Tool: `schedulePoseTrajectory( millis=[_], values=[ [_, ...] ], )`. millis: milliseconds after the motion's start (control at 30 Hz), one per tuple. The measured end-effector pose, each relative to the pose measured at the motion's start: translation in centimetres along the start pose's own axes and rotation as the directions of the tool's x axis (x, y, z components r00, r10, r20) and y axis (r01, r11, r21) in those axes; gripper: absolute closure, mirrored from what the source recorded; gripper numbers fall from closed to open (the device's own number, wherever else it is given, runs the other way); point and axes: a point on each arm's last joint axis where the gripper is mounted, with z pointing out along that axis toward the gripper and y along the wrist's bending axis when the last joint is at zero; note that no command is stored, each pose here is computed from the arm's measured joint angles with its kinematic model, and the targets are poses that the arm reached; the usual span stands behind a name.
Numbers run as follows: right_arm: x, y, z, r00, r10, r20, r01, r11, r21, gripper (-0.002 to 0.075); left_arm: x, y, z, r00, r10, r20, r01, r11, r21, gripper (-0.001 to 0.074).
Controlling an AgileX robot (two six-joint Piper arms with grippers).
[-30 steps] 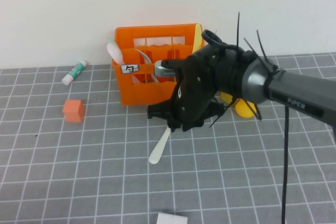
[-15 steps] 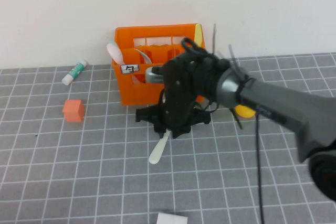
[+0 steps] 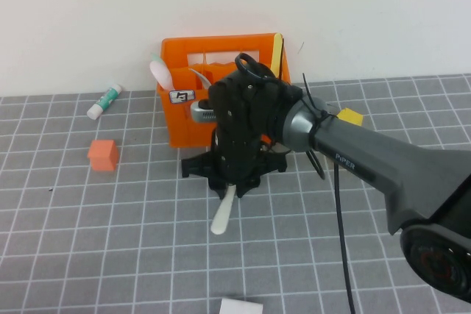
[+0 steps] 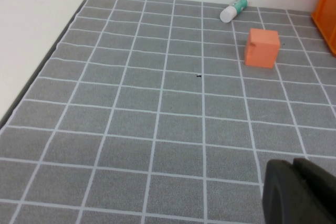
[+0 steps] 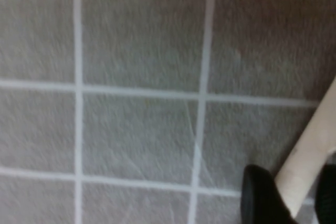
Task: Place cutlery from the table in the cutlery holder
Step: Pick up the knife, then place the knife on the box
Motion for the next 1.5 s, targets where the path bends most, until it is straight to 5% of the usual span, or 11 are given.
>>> schedulePoseTrajectory(
  millis=[267, 500, 767, 1300, 1500],
  values=[
    [0.5, 0.0, 0.0, 0.981, -0.188, -0.051, 0.189, 0.982, 0.01, 0.0604, 0.0, 0.0, 0.0, 1.0, -0.003, 0.0, 0.003, 1.0, 0.0, 0.0736],
    [2.0, 1.6, -0.1, 0.884, -0.461, -0.081, 0.457, 0.888, -0.057, 0.0605, 0.0, 0.0, 0.0, 1.0, -0.003, 0.0, 0.003, 1.0, 0.0, 0.0736],
    [3.7, 3.8, -2.7, 0.784, -0.619, -0.041, 0.616, 0.785, -0.065, 0.0605, 0.0, 0.0, 0.0, 1.0, -0.003, 0.0, 0.003, 1.0, 0.0, 0.0736],
    [2.5, 4.6, -13.3, 0.687, -0.58, 0.438, 0.653, 0.757, -0.022, 0.0605, 0.0, 0.0, 0.0, 1.0, -0.001, 0.0, 0.001, 1.0, 0.0, 0.0736],
    [3.3, 4.0, -14.1, 0.508, -0.529, 0.679, 0.705, 0.709, 0.025, 0.0605, 0.0, 0.0, 0.0, 1.0, -0.001, 0.0, 0.001, 1.0, 0.0, 0.0736]
  ],
)
